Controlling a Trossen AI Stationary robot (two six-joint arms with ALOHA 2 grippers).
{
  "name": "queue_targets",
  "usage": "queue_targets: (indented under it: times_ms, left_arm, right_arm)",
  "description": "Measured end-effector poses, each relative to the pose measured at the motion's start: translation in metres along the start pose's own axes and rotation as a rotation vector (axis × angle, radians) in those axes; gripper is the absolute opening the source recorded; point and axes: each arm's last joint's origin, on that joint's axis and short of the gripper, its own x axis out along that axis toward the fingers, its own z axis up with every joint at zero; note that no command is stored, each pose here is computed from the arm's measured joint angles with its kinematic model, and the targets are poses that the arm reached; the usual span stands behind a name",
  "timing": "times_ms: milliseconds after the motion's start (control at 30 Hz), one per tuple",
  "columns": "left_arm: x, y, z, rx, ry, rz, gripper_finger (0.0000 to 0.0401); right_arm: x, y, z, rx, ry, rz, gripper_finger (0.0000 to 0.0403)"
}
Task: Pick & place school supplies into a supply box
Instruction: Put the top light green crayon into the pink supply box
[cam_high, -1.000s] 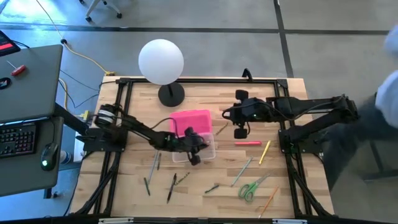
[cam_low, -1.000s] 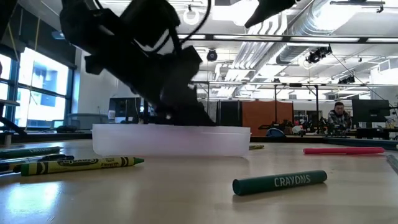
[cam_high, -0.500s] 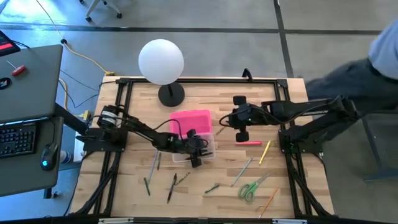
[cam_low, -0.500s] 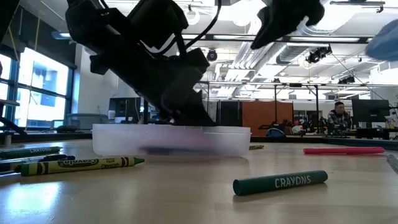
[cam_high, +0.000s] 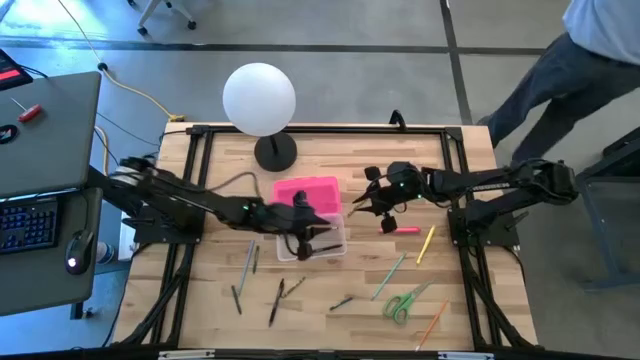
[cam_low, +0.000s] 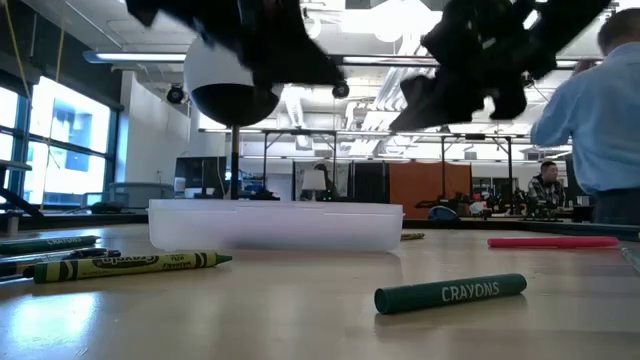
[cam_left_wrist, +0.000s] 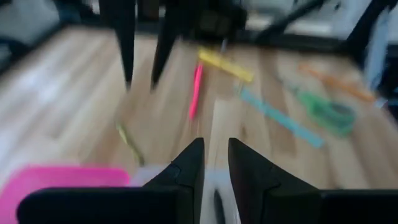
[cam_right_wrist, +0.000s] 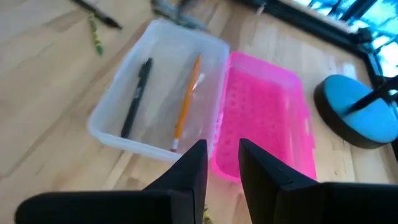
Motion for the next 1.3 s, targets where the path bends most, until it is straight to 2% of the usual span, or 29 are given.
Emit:
queue_targets:
  times_ms: [133, 267, 433, 533, 667, 867, 1033, 1133, 1300]
  left_arm:
    - [-0.037, 0.006, 0.029, 0.053, -0.108, -0.001, 0.0101]
    - [-0.069, 0.014, 0.048, 0.075, -0.198, 0.072, 0.0101]
    - [-0.093, 0.020, 0.058, 0.060, -0.257, 0.128, 0.0101]
    - [-0.095, 0.021, 0.060, 0.054, -0.265, 0.127, 0.0101]
    - [-0.094, 0.020, 0.058, 0.034, -0.251, 0.090, 0.0101]
    - [-0.092, 0.019, 0.053, 0.029, -0.200, 0.059, 0.0101]
    - [-0.092, 0.019, 0.053, 0.029, -0.201, 0.058, 0.0101]
    - [-0.092, 0.019, 0.053, 0.030, -0.201, 0.059, 0.0101]
    - [-0.092, 0.019, 0.053, 0.030, -0.201, 0.059, 0.0101]
  right_arm:
    - [0.002, -0.005, -0.022, 0.013, -0.069, -0.030, 0.0071]
    - [0.016, -0.006, -0.037, 0.069, -0.023, 0.026, 0.0071]
    - [0.044, -0.011, -0.050, 0.053, 0.048, 0.079, 0.0071]
    - [0.061, -0.018, -0.059, 0.077, 0.071, 0.124, 0.0071]
    - [0.072, -0.029, -0.072, 0.050, 0.070, 0.174, 0.0071]
    - [0.065, -0.041, -0.087, 0.100, 0.040, 0.258, 0.0071]
    - [0.062, -0.046, -0.091, 0.068, 0.026, 0.269, 0.0071]
    - [0.061, -0.042, -0.093, 0.059, 0.025, 0.317, 0.0071]
    - [0.066, -0.038, -0.099, 0.037, 0.050, 0.330, 0.0071]
